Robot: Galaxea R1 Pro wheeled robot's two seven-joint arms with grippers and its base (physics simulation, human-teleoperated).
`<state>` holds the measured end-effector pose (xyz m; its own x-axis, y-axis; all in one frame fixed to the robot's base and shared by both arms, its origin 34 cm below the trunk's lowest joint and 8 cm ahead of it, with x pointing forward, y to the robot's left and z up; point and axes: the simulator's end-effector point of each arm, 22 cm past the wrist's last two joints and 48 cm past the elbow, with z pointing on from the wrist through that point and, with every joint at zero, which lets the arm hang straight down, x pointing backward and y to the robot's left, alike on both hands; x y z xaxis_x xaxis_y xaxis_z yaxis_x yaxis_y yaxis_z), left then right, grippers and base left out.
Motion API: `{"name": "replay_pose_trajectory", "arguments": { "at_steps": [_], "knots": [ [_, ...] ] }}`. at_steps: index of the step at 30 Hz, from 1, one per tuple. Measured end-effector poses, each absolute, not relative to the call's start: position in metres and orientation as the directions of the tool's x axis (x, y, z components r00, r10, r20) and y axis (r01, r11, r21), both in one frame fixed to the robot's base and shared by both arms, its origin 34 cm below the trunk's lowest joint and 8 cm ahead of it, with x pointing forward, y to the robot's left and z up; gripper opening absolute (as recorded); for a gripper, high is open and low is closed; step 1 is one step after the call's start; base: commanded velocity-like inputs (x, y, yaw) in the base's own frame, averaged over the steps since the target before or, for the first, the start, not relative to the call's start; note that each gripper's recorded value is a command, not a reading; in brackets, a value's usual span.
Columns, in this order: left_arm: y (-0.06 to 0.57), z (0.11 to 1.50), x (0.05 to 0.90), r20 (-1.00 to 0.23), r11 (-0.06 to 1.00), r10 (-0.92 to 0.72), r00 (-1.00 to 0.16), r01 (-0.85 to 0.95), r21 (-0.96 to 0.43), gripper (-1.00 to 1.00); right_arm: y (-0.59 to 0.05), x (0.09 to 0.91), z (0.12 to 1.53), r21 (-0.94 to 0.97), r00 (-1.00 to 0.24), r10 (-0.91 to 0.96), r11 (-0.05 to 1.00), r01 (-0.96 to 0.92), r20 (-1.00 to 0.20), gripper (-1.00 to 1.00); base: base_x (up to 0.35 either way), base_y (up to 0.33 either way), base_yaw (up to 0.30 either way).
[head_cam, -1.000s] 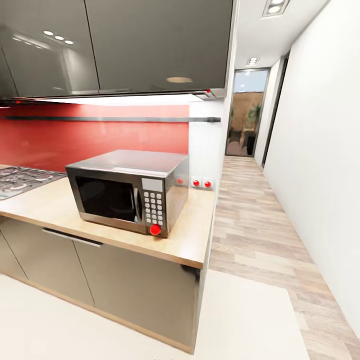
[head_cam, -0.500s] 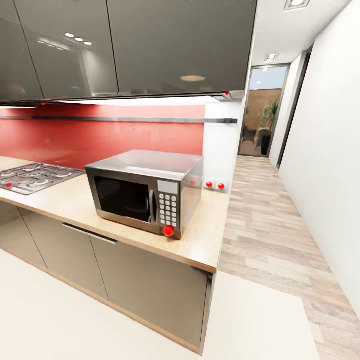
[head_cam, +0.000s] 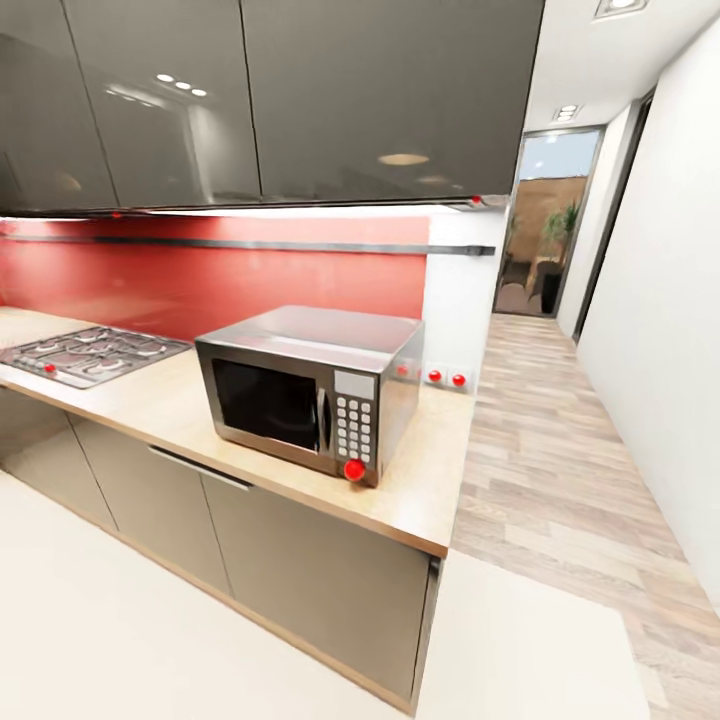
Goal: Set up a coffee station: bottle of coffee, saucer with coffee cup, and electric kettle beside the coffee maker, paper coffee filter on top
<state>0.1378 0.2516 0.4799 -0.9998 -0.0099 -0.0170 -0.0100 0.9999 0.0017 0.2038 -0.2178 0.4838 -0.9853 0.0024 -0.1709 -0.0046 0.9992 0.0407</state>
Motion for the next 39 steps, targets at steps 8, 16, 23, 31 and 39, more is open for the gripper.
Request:
{"name": "replay_pose_trajectory", "arguments": {
  "at_steps": [8, 16, 23, 31, 39],
  "knots": [
    [0.258, 0.492, 0.14, -0.018, 1.0, -0.01, -1.0, -0.01, 0.01, 1.0, -0.218, 0.202, 0.496, 0.039, -0.986, 0.002, 0.999, -0.004, -0.167, 1.0, 0.0, 0.0, 0.275],
    [0.253, 0.504, 0.14, -0.018, 1.0, -0.011, -1.0, -0.011, 0.005, 1.0, -0.219, 0.199, 0.507, 0.039, -0.987, 0.002, 0.999, -0.004, -0.162, 1.0, 0.0, 0.0, 0.276],
    [0.293, 0.515, 0.138, -0.022, 0.983, -0.17, -0.985, -0.171, 0.064, 1.0, -0.219, 0.196, 0.517, 0.039, -0.988, 0.002, 0.999, -0.004, -0.156, 1.0, 0.0, 0.0, 0.276],
    [0.307, 0.526, 0.135, -0.031, 0.963, -0.256, -0.966, -0.257, 0.083, 1.0, -0.219, 0.193, 0.527, 0.039, -0.989, 0.002, 0.999, -0.004, -0.151, 1.0, 0.0, 0.0, 0.276],
    [0.303, 0.537, 0.132, -0.024, 0.964, -0.251, -0.968, -0.252, 0.079, 1.0, -0.219, 0.19, 0.537, 0.039, -0.989, 0.002, 0.999, -0.003, -0.146, 1.0, 0.0, 0.0, 0.275]
  ]
}}
